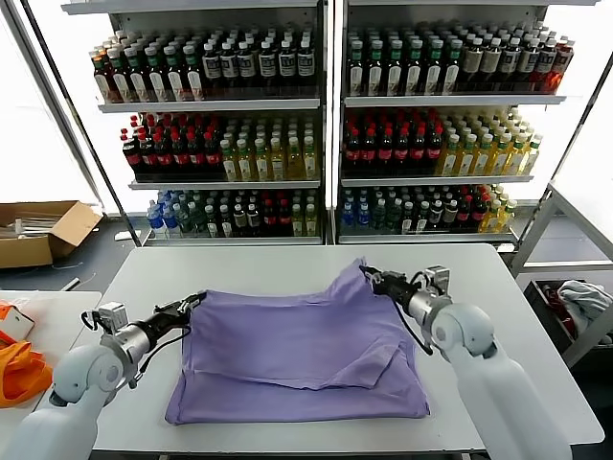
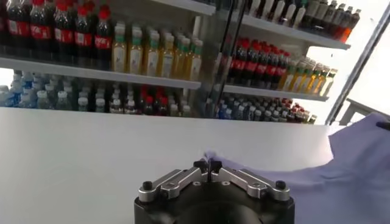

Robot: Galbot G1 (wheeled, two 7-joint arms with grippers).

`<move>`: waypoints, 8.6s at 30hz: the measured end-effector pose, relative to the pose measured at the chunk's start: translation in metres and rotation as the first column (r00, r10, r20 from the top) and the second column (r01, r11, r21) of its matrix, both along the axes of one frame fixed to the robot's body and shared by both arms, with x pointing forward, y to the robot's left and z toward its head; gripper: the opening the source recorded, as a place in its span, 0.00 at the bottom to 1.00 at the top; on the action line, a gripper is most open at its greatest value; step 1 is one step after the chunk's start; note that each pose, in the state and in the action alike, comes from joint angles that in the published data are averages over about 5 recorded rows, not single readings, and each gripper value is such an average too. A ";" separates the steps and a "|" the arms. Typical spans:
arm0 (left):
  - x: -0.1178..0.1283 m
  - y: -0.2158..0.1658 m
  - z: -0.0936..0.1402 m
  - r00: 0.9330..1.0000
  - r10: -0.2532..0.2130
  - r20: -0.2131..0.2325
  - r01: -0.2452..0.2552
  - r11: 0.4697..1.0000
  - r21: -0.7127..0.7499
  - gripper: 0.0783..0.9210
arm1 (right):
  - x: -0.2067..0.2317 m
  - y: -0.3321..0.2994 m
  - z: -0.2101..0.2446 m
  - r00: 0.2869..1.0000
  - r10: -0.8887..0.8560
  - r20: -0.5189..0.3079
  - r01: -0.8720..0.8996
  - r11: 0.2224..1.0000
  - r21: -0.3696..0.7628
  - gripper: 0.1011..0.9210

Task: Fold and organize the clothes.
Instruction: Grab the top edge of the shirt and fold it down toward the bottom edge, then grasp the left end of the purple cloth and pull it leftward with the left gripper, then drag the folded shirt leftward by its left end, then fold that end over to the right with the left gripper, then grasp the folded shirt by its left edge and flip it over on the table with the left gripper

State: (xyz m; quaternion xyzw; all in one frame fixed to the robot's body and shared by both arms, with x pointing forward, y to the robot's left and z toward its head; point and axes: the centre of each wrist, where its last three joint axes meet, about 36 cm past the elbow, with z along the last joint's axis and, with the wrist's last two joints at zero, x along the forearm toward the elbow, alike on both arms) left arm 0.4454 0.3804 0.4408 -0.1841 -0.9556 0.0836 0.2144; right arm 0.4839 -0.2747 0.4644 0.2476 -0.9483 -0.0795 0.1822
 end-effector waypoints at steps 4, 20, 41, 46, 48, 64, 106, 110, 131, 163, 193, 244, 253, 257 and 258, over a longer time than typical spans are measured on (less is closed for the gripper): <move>-0.020 -0.003 0.004 1.000 -0.011 0.005 0.011 1.000 -0.004 0.01 | -0.033 -0.010 0.005 1.000 -0.014 0.007 0.014 1.000 -0.002 0.01; -0.094 -0.007 0.007 0.998 -0.003 -0.065 0.008 0.997 0.076 0.01 | -0.146 -0.012 -0.012 0.995 -0.056 -0.081 0.054 0.998 -0.028 0.01; -0.142 -0.014 0.013 0.985 0.164 -0.053 -0.151 0.969 0.198 0.66 | -0.168 -0.039 -0.020 0.956 -0.229 0.185 0.243 0.969 -0.053 0.63; -0.152 -0.035 0.007 0.968 0.245 -0.060 -0.231 0.956 0.181 0.82 | -0.175 -0.040 -0.024 0.940 -0.258 0.225 0.275 0.960 -0.048 0.80; -0.154 -0.044 0.002 0.957 0.282 -0.069 -0.267 0.948 0.171 0.86 | -0.178 -0.039 -0.026 0.936 -0.262 0.233 0.281 0.959 -0.049 0.85; -0.143 -0.109 -0.034 0.876 0.461 -0.144 -0.441 0.885 0.149 0.86 | -0.194 -0.043 -0.034 0.923 -0.277 0.268 0.303 0.951 -0.061 0.88; -0.114 0.110 -0.009 0.874 0.405 0.269 -0.485 0.766 0.421 0.02 | -0.183 -0.037 -0.026 0.919 -0.273 0.285 0.292 0.956 -0.026 0.88; -0.109 0.138 0.016 0.873 0.371 0.318 -0.483 0.754 0.445 0.02 | -0.186 -0.036 -0.025 0.918 -0.275 0.285 0.293 0.956 -0.022 0.88; -0.100 -0.046 -0.019 0.975 0.097 0.202 -0.148 0.956 0.255 0.02 | -0.201 -0.037 -0.020 0.916 -0.286 0.281 0.304 0.953 -0.022 0.88; -0.105 -0.035 0.017 0.984 0.077 0.163 -0.112 0.970 0.215 0.79 | -0.193 -0.030 -0.021 0.919 -0.276 0.282 0.290 0.957 -0.008 0.88; -0.092 -0.002 -0.063 0.947 0.310 -0.082 -0.291 0.939 0.185 0.53 | -0.194 -0.015 -0.004 0.922 -0.237 0.305 0.252 0.968 -0.010 0.88; -0.119 -0.087 -0.034 0.938 0.342 0.057 -0.345 0.936 0.072 0.03 | -0.205 -0.014 0.004 0.931 -0.200 0.305 0.202 0.979 0.027 0.88; -0.115 -0.185 -0.053 0.977 0.212 -0.039 -0.215 0.972 -0.092 0.03 | -0.215 -0.006 0.001 0.957 -0.178 0.228 0.179 0.984 0.015 0.88; -0.112 -0.212 -0.049 0.984 0.172 -0.040 -0.177 0.968 -0.180 0.04 | -0.214 0.000 -0.003 0.969 -0.163 0.187 0.164 0.986 0.007 0.88; -0.111 -0.217 -0.047 0.985 0.167 -0.037 -0.171 0.964 -0.201 0.04 | -0.214 0.002 -0.004 0.971 -0.159 0.176 0.161 0.987 0.006 0.88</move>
